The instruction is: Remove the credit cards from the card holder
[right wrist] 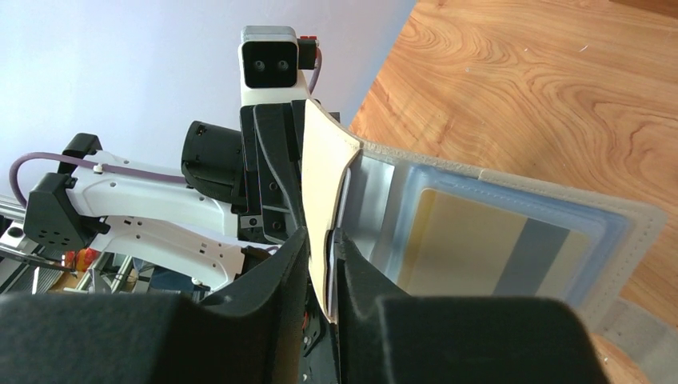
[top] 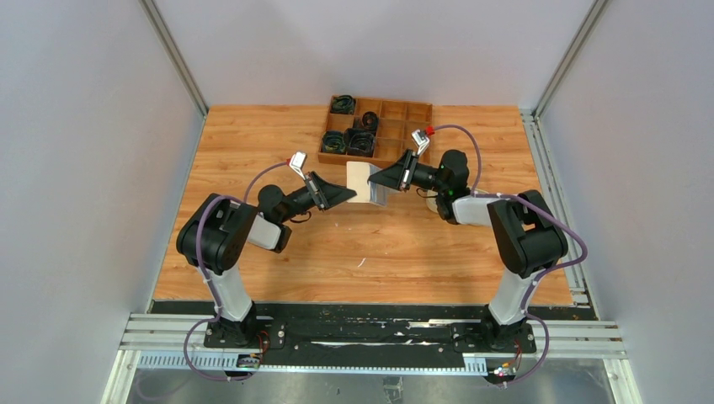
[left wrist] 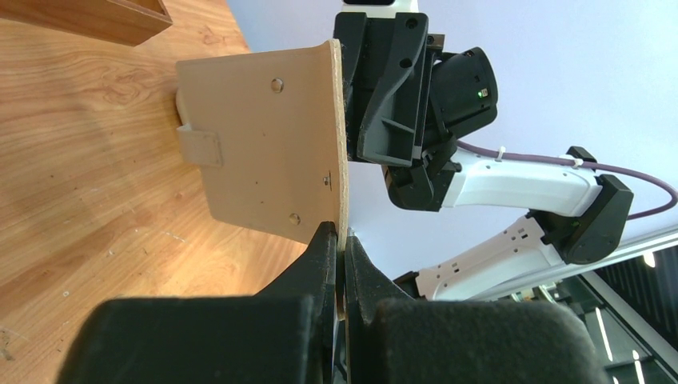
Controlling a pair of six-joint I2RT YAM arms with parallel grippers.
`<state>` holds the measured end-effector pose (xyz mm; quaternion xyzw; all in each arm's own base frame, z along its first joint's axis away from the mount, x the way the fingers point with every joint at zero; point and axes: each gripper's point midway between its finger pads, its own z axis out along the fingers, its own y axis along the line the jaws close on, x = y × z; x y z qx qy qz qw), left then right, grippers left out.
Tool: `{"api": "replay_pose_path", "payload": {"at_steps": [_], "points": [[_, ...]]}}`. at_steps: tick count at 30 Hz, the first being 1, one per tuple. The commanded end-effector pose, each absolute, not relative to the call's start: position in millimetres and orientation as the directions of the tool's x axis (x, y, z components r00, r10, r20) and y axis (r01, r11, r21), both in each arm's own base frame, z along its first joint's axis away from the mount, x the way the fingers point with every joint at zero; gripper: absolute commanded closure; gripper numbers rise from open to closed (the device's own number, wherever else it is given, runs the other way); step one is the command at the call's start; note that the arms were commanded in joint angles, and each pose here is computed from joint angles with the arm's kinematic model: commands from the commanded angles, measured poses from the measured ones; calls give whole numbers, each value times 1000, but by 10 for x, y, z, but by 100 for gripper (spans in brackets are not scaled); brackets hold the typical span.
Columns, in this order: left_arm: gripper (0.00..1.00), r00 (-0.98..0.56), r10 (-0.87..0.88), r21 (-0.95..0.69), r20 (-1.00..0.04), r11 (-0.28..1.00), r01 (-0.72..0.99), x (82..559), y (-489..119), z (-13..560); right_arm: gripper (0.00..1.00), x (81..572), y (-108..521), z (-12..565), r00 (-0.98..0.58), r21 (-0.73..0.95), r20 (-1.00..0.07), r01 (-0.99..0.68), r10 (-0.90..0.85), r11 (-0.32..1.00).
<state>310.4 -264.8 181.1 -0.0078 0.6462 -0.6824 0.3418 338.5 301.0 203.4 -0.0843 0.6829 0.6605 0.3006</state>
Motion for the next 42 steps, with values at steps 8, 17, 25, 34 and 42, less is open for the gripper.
{"api": "replay_pose_path", "payload": {"at_steps": [8,17,25,34,42], "points": [[100,-726,-489,-843,-483,37,536,3072,-2662,2050,67,3130,3208,1905,-842,862,-506,-501,186,76],[100,-720,-492,-838,-488,35,544,3073,-2659,2082,64,3110,3200,1769,-857,874,-486,-474,170,105],[100,-716,-492,-833,-494,34,552,3064,-2657,2109,62,3063,3217,1672,-870,881,-471,-457,144,120],[100,-716,-493,-835,-494,41,548,3066,-2645,2075,72,3015,3233,1809,-860,871,-491,-482,140,94],[100,-724,-483,-842,-493,54,537,3030,-2612,1985,71,3058,3190,1912,-848,868,-494,-494,193,53]]}}
